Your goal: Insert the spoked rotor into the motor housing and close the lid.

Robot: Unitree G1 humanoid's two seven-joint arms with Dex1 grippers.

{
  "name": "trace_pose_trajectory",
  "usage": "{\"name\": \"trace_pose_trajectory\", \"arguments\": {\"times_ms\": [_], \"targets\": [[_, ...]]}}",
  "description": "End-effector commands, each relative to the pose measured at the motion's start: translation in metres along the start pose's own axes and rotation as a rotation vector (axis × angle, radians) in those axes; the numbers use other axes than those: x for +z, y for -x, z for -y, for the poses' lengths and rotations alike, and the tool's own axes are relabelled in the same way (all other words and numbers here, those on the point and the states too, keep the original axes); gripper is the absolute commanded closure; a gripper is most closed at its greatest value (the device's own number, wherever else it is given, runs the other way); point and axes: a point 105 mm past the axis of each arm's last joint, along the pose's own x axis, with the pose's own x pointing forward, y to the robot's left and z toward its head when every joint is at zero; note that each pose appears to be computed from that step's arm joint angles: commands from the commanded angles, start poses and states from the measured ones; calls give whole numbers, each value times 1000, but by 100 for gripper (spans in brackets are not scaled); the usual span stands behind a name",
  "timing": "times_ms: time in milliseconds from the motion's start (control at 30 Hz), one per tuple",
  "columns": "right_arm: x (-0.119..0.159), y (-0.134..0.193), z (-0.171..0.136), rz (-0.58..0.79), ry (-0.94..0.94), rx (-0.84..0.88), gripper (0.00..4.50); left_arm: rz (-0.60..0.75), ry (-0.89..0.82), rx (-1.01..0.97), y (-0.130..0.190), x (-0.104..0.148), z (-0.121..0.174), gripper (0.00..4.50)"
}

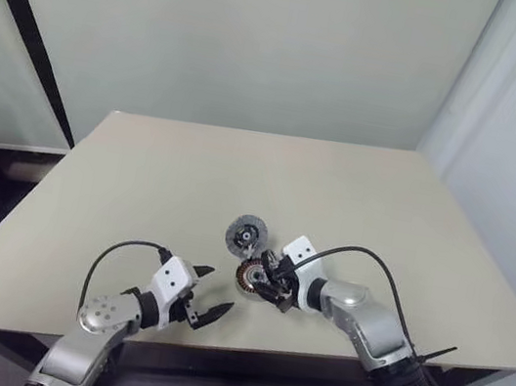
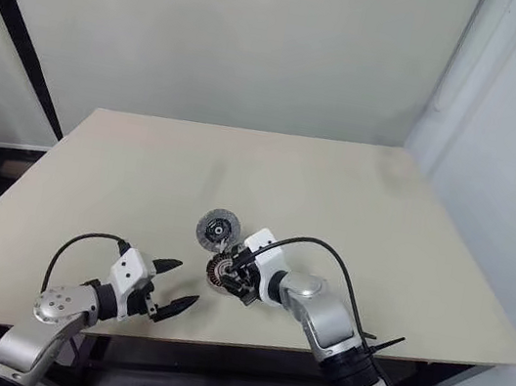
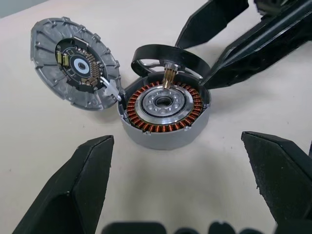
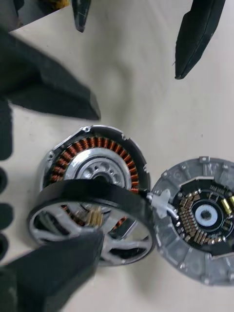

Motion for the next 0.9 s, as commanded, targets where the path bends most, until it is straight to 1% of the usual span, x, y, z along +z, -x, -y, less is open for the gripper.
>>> {"name": "trace_pose_trajectory", "arguments": {"times_ms": [33, 167, 200, 267, 500, 667, 767, 867, 900], "targets": [[19, 0, 1, 59, 56, -10, 194, 29, -32, 11, 1, 9, -3, 0], [23, 2, 2, 74, 62, -19, 341, 28, -32, 9, 1, 9, -3, 0], [24, 2, 3, 78, 64, -24, 369, 29, -32, 9, 1, 9, -3, 0], [25, 4, 6, 79, 71, -37, 443, 29, -32, 7, 0, 8, -3, 0], [27, 5, 11, 86, 102, -72, 447, 33, -35, 4, -1, 9, -3, 0], [39, 11, 14, 122, 104, -80, 447, 33, -35, 7, -1, 8, -4, 0], [46, 17, 13, 129, 133, -57, 447, 31, -36, 10, 0, 7, -4, 0], [50, 22, 13, 120, 169, -41, 389, 30, -36, 11, 0, 7, -4, 0], [51, 23, 14, 122, 174, -48, 357, 30, -35, 10, 0, 7, -4, 0]]}}
